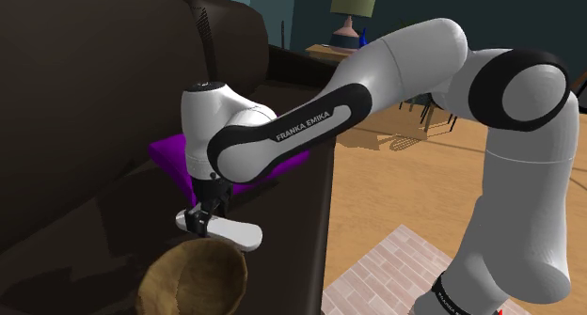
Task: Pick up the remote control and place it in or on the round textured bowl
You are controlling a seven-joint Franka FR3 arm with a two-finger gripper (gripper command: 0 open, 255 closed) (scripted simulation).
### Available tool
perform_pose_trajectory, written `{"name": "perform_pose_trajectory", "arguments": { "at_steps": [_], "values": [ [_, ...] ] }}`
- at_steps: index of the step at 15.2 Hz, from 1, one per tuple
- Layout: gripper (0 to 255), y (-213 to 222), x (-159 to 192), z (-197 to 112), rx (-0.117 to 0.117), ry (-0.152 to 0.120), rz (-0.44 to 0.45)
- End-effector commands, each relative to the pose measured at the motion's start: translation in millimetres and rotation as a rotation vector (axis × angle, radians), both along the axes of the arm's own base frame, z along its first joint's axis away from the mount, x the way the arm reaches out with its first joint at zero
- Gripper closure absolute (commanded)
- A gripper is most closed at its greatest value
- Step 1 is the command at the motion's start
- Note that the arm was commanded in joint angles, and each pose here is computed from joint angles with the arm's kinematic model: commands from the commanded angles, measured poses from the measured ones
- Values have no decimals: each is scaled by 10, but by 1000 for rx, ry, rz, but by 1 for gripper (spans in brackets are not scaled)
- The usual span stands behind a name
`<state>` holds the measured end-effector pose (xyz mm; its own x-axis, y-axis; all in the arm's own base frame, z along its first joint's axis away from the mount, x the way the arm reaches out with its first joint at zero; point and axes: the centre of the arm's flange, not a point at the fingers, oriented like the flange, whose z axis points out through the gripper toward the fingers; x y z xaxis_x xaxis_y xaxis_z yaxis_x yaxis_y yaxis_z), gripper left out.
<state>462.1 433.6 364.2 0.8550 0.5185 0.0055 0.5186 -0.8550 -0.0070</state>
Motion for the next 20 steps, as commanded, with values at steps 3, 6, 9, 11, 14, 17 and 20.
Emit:
{"name": "perform_pose_trajectory", "arguments": {
  "at_steps": [3,6,9,11,14,17,20],
  "values": [
    [255,6,-8,222,0,0,0],
    [255,6,-8,381,0,0,0],
    [255,6,-8,539,0,0,0],
    [255,6,-8,645,0,0,0],
    [255,6,-8,803,0,0,0],
    [255,6,-8,961,0,0,0],
    [255,6,-8,1120,0,0,0]
  ]
}}
